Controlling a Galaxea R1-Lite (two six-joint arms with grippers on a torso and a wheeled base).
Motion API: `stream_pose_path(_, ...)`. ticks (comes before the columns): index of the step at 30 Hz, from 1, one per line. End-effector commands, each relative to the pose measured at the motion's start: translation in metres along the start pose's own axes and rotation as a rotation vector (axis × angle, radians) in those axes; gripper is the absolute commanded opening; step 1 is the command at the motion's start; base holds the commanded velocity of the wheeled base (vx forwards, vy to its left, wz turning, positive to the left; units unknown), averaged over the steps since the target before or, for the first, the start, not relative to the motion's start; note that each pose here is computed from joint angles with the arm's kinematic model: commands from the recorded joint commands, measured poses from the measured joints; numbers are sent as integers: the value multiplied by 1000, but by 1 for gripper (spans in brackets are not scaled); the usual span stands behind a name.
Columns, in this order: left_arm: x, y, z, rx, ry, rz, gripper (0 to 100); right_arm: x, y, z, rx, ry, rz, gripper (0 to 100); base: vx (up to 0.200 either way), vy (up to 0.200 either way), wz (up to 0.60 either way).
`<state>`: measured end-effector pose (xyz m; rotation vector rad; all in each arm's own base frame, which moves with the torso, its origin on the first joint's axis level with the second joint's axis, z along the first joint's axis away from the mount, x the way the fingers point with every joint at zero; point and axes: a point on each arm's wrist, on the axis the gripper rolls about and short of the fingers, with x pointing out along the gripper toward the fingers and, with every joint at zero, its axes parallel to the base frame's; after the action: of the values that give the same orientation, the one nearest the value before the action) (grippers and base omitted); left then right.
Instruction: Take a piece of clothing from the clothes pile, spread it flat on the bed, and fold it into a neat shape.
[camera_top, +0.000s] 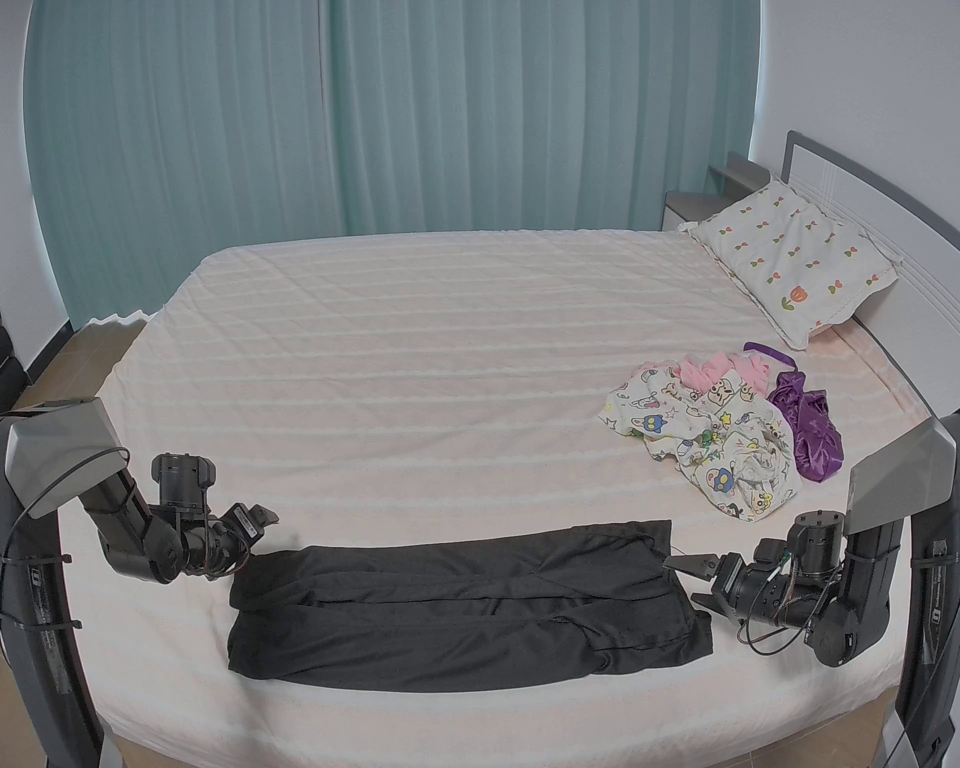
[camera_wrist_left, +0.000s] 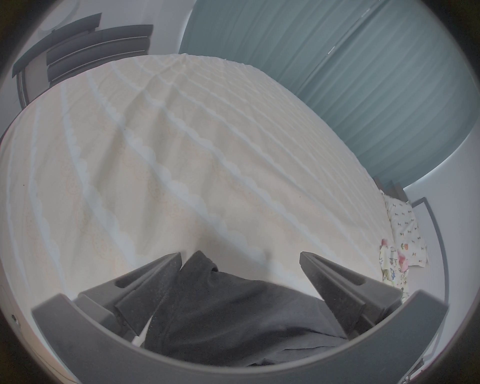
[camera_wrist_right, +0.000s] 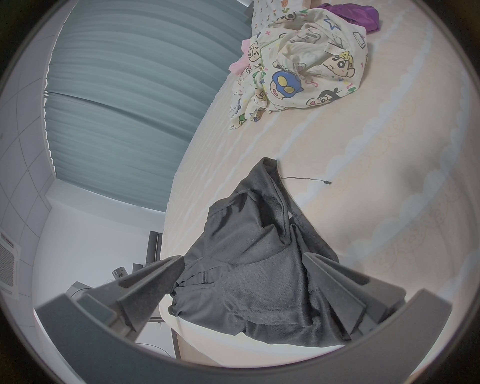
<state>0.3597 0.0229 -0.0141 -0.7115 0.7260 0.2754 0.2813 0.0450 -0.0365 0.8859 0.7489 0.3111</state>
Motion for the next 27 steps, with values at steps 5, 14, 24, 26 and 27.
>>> stream_pose_path(5,10,4,-15,55,45,25,100,0,0,0,-4,-4,6,100,0,0,0)
stream_pose_path(14,18,8,-15,88,-8,98,0,1,0,0,-11,-5,2,100,0,0,0)
stream_pose_path(24,19,9,-4,-58,-105,54,0,10,9,3,-44,-42,15,100,0,0,0)
stream_pose_path(26,17,10,-4,-64,-111,48,0,17,13,1,-57,-52,10,100,0,0,0)
stream_pose_path(27,17,10,-4,-64,-111,48,0,17,13,1,-57,-52,10,100,0,0,0)
